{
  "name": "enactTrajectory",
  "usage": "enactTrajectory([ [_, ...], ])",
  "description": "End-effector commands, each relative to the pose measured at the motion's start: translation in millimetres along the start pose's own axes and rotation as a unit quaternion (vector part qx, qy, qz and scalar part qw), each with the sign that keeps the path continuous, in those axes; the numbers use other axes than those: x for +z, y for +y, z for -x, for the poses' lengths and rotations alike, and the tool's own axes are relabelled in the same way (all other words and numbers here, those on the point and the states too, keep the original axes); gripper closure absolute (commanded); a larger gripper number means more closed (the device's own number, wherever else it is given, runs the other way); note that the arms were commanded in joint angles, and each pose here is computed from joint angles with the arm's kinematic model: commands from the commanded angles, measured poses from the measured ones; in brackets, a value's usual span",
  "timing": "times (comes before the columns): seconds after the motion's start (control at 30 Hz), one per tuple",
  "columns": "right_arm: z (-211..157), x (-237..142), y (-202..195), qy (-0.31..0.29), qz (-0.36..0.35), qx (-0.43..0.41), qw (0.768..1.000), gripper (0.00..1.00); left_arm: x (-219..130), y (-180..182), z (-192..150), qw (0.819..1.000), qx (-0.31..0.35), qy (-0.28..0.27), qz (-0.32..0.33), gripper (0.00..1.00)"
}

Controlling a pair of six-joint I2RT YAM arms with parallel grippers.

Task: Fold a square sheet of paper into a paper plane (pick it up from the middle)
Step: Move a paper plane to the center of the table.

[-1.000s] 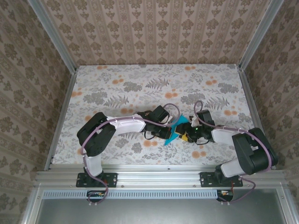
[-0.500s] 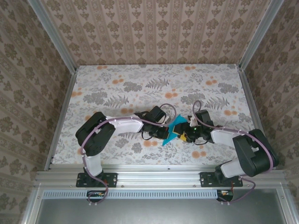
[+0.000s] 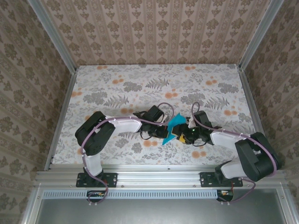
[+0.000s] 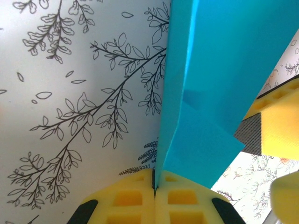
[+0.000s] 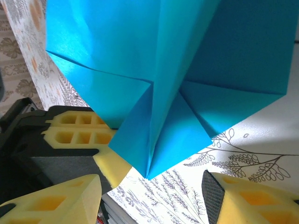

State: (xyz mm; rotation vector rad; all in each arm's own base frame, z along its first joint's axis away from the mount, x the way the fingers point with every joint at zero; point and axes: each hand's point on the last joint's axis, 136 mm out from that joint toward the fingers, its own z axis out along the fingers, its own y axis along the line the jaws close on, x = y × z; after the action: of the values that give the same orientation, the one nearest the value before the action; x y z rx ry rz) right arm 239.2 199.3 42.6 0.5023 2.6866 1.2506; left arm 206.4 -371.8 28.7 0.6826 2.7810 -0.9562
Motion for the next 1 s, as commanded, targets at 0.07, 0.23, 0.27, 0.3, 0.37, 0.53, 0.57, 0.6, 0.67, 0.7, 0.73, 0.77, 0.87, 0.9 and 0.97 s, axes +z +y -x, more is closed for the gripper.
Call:
enactTrajectory([
  [0.07,1,7,-7,-0.001,-0.023,0.019,1.0,0.37,-5,-3,0,1.0,-0.007,-0.005,-0.013,0.99],
  [0.23,4,11,-2,-0.005,-0.009,0.026,1.0,0.37,-5,-6,2,1.0,-0.008,-0.007,-0.02,0.99],
  [0.27,6,11,1,-0.009,-0.004,0.027,1.0,0.37,-5,-7,2,1.0,-0.007,-0.007,-0.022,0.99],
  [0.3,7,12,2,-0.01,0.0,0.028,1.0,0.37,-6,-9,2,1.0,-0.006,-0.008,-0.024,0.99],
  [0.37,8,11,6,-0.012,0.003,0.025,1.0,0.38,-7,-10,3,1.0,-0.005,-0.009,-0.026,0.99],
  [0.53,12,9,13,-0.017,0.01,0.021,1.0,0.39,-9,-12,3,1.0,-0.003,-0.01,-0.027,0.99],
  [0.57,12,9,15,-0.018,0.012,0.02,1.0,0.39,-10,-12,3,1.0,-0.002,-0.011,-0.027,0.99],
  [0.6,12,10,15,-0.017,0.013,0.02,1.0,0.4,-11,-12,3,1.0,-0.002,-0.012,-0.028,0.99],
  [0.67,12,10,16,-0.017,0.014,0.02,1.0,0.4,-12,-14,3,0.999,-0.001,-0.013,-0.03,0.99],
  [0.7,12,10,17,-0.017,0.016,0.019,1.0,0.41,-13,-15,5,0.999,0.0,-0.015,-0.031,0.99],
  [0.73,13,10,17,-0.017,0.018,0.02,0.999,0.41,-14,-15,4,0.999,0.0,-0.015,-0.031,0.99],
  [0.77,12,10,18,-0.016,0.02,0.019,0.999,0.41,-14,-16,5,0.999,0.001,-0.016,-0.032,0.99],
  [0.87,14,8,22,-0.019,0.026,0.019,0.999,0.43,-14,-18,5,0.999,0.002,-0.015,-0.034,0.99],
  [0.9,14,7,24,-0.019,0.029,0.018,0.999,0.43,-15,-18,6,0.999,0.002,-0.016,-0.034,0.99],
  [0.97,13,7,27,-0.018,0.033,0.017,0.999,0.44,-15,-19,6,0.999,0.003,-0.016,-0.034,0.99],
])
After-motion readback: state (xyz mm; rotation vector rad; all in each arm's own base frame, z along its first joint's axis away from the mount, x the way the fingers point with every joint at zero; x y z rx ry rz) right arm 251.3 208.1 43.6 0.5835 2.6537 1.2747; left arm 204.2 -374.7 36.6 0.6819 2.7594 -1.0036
